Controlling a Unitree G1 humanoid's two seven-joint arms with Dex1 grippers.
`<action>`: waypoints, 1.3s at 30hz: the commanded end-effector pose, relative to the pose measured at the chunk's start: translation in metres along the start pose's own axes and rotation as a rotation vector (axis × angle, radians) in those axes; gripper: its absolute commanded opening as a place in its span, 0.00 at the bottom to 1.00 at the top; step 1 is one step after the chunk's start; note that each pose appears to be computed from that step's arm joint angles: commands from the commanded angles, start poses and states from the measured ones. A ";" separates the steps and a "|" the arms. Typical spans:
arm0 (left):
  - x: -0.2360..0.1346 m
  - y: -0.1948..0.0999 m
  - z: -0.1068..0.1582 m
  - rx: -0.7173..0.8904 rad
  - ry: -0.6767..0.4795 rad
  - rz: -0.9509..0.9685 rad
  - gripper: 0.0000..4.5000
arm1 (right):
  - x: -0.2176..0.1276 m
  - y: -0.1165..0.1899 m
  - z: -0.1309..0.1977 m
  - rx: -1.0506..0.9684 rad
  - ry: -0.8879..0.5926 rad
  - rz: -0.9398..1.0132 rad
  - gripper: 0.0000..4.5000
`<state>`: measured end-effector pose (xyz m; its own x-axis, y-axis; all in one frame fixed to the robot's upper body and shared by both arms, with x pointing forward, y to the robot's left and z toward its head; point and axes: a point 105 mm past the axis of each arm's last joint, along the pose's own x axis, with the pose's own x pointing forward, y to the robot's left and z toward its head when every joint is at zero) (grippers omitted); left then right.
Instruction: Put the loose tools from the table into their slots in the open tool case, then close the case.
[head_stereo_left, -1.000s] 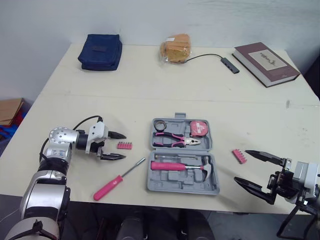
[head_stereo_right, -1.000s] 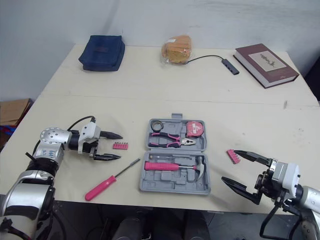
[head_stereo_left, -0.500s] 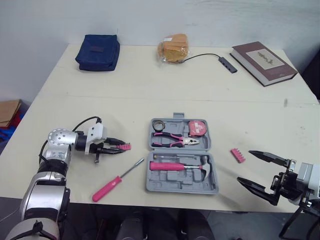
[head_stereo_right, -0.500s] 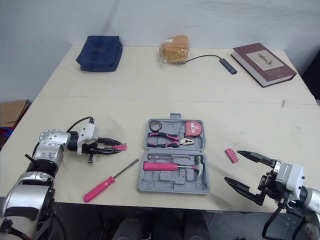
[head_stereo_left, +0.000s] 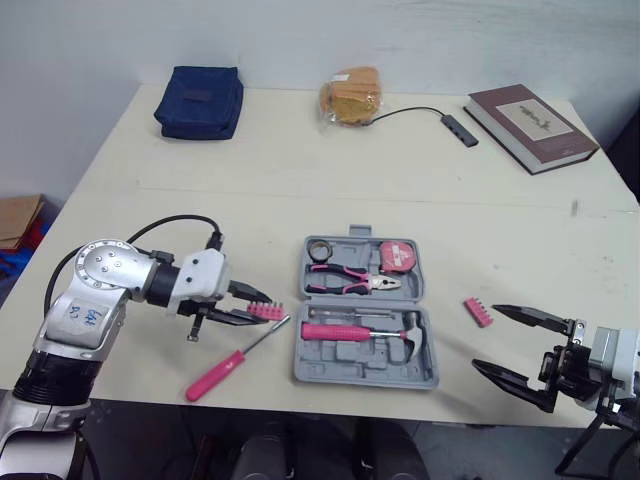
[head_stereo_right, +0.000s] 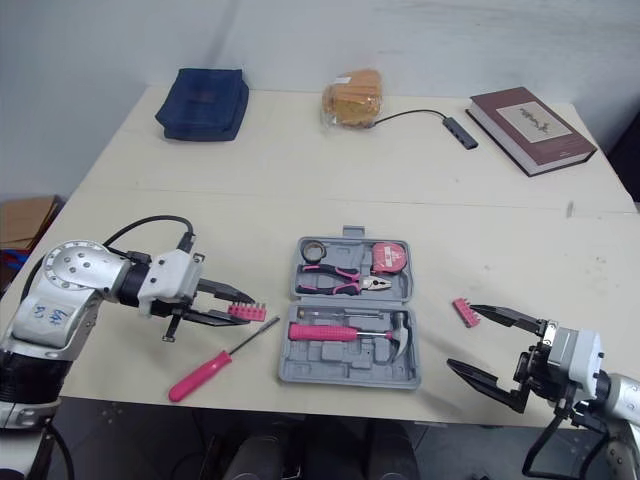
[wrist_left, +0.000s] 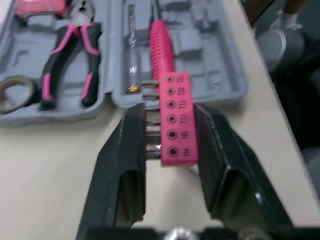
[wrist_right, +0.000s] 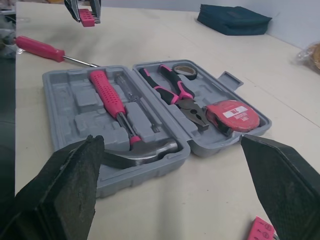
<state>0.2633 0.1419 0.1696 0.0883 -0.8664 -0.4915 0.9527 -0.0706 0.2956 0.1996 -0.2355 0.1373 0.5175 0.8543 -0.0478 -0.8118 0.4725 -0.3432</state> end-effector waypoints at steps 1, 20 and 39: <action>0.014 -0.002 0.021 -0.028 -0.003 0.016 0.15 | 0.004 0.003 0.007 -0.028 -0.023 0.045 1.00; 0.071 -0.030 0.002 -0.114 0.227 -0.073 0.15 | 0.020 0.011 0.018 -0.034 -0.035 0.069 1.00; 0.096 -0.029 -0.014 -0.122 0.278 -0.043 0.15 | 0.018 0.012 0.017 -0.035 -0.032 0.045 1.00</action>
<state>0.2457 0.0646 0.1091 0.0885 -0.7113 -0.6973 0.9836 -0.0479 0.1737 0.1974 -0.2121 0.1406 0.4741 0.8792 -0.0470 -0.8372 0.4336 -0.3334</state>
